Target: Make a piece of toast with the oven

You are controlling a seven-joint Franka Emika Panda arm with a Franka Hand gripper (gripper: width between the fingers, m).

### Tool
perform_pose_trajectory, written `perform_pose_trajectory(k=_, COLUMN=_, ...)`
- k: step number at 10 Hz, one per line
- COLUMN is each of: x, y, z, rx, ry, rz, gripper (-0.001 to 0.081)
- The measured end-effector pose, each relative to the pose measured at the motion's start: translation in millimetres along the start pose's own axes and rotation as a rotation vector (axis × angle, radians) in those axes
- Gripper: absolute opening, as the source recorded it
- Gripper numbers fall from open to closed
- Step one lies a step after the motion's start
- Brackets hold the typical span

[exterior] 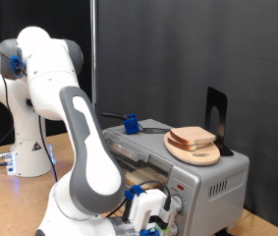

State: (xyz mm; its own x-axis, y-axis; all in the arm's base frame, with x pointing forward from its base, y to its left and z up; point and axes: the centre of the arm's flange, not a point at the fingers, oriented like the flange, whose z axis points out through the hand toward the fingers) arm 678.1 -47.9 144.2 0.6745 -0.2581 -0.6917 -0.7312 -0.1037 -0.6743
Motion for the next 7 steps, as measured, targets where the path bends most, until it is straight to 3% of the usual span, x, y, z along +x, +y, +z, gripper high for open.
perform_pose_trajectory(k=7, x=6.4, y=4.3, z=2.9, rx=-0.003, ry=-0.003, rz=0.013, gripper=0.0682)
